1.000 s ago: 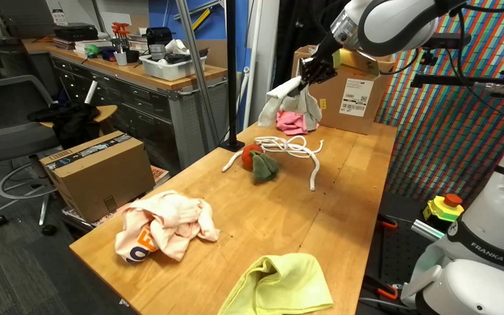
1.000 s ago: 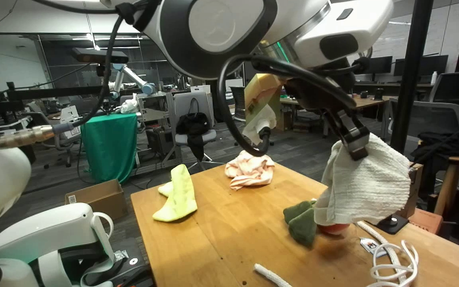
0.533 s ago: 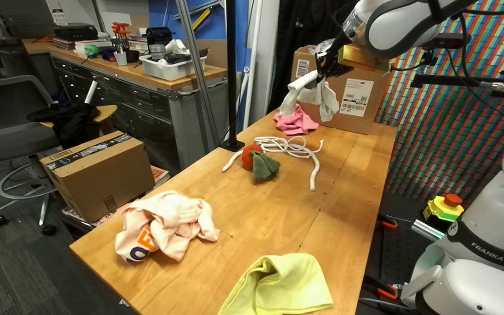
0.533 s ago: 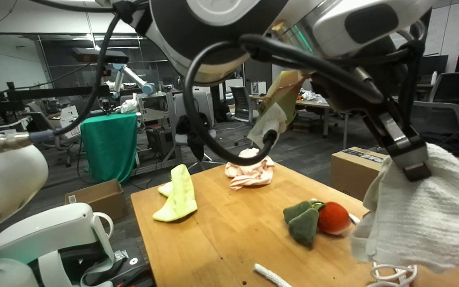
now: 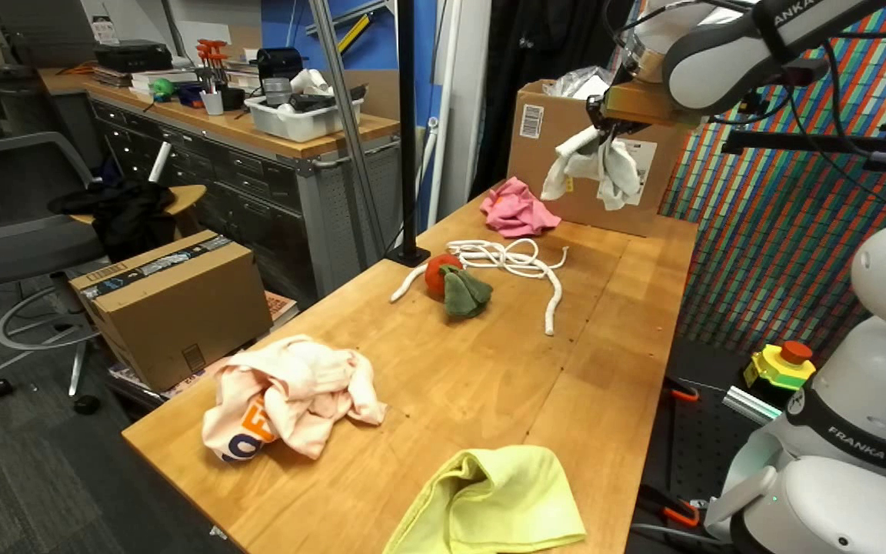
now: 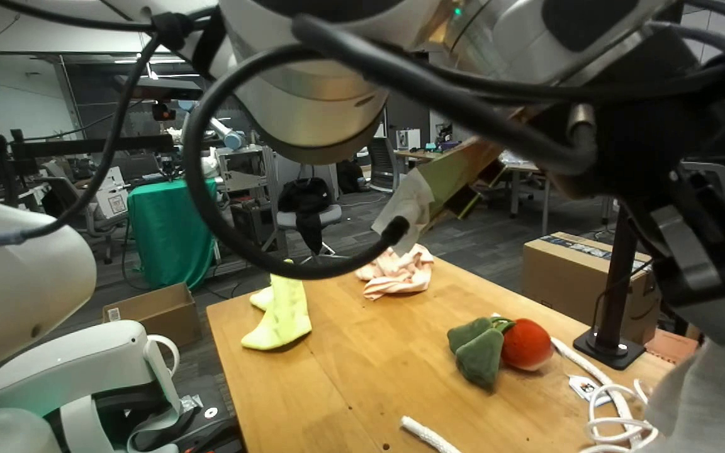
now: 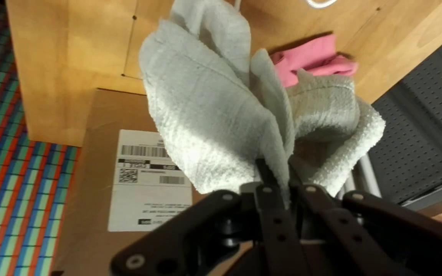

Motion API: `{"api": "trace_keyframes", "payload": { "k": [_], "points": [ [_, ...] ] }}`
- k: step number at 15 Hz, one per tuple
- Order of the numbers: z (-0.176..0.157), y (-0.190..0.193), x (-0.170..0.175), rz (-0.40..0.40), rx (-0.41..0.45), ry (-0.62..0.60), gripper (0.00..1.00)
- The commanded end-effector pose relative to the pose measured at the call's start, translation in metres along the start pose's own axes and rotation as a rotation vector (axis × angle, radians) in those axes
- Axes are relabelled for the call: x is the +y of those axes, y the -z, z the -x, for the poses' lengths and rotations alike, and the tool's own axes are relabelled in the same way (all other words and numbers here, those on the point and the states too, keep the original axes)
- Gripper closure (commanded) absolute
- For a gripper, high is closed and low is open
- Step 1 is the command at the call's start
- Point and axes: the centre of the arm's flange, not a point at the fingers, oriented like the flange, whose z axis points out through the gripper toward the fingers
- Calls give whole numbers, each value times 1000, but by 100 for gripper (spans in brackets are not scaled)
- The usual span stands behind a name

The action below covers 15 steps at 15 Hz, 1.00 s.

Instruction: Move the peach shirt and green towel to the left then move the green towel towards you, then move the pink shirt to the right, then move the white towel to the right, move one rope towards you

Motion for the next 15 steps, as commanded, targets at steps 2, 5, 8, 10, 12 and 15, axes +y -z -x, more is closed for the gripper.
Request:
{"api": "trace_keyframes", "payload": {
  "k": [2,5,8,10,12,15],
  "points": [
    [-3,-1,1,193,120,-102,95],
    [-3,-7,0,320,205,-145,95],
    [-3,-14,-2,434,298,-173,94],
    [-3,-20,-5,506,362,-186,95],
    [-2,-28,-10,547,383,-173,68],
    [4,-41,-19,579,379,-151,53]
  ]
}}
